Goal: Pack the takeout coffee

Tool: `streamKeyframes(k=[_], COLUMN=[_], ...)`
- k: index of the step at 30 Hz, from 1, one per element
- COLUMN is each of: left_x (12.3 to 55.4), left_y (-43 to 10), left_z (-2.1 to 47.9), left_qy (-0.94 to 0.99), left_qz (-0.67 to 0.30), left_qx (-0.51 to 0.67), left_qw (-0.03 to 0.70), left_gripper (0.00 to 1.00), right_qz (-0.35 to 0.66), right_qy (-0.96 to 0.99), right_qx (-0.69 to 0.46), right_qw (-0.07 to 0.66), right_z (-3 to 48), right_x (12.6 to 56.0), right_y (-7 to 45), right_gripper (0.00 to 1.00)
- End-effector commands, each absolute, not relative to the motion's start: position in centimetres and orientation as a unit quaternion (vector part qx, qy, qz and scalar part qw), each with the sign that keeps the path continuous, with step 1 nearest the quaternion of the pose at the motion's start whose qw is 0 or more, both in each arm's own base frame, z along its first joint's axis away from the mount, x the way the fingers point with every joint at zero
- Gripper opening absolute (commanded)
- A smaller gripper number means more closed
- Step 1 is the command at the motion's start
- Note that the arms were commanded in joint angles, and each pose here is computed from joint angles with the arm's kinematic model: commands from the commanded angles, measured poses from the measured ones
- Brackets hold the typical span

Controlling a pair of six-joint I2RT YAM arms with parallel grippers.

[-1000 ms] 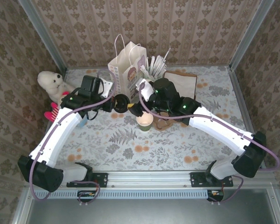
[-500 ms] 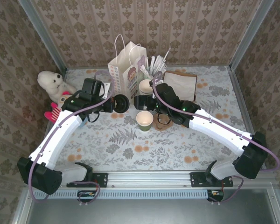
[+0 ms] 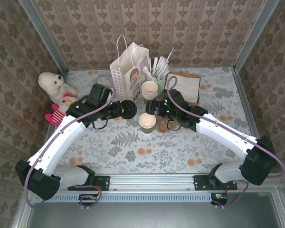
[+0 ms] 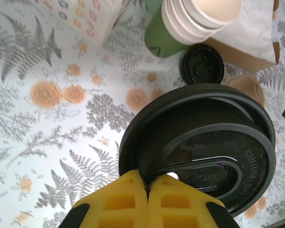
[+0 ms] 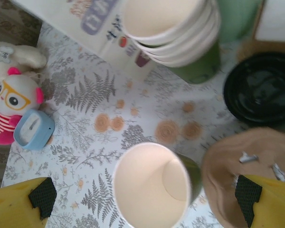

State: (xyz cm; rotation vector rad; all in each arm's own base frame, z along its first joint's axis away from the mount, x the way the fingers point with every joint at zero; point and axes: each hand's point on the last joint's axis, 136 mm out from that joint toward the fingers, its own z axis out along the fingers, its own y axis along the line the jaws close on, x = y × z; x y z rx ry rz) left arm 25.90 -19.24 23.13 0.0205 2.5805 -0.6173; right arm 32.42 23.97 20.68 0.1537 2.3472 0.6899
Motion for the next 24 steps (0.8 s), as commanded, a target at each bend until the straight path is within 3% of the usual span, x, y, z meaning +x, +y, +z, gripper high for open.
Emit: streamKeyframes(k=[1,12,24], left_x=[25.2,25.4,26.8], left_y=[-19.7,-24.8,-26.2], left_z=[21.9,18.5,16.9], left_qy=[0.959,0.978,0.985], left_qz=[-0.197,-0.162,-0.119], left_qx=[-0.026,0.016,0.077], left_qw=[0.200,0.131,0.097], left_gripper=[0.00,0.00,0.00], right_qz=[0.331,0.363,0.375], right_qy=[0.887,0.885,0.885], right_qx=[0.078,0.053,0.054], right_qw=[0.312,0.286,0.270], right_z=[21.1,17.5,15.2], right_x=[31.9,30.5,29.4], right_y=[23.4,21.9,21.8], right_gripper=[1.00,1.00,1.00])
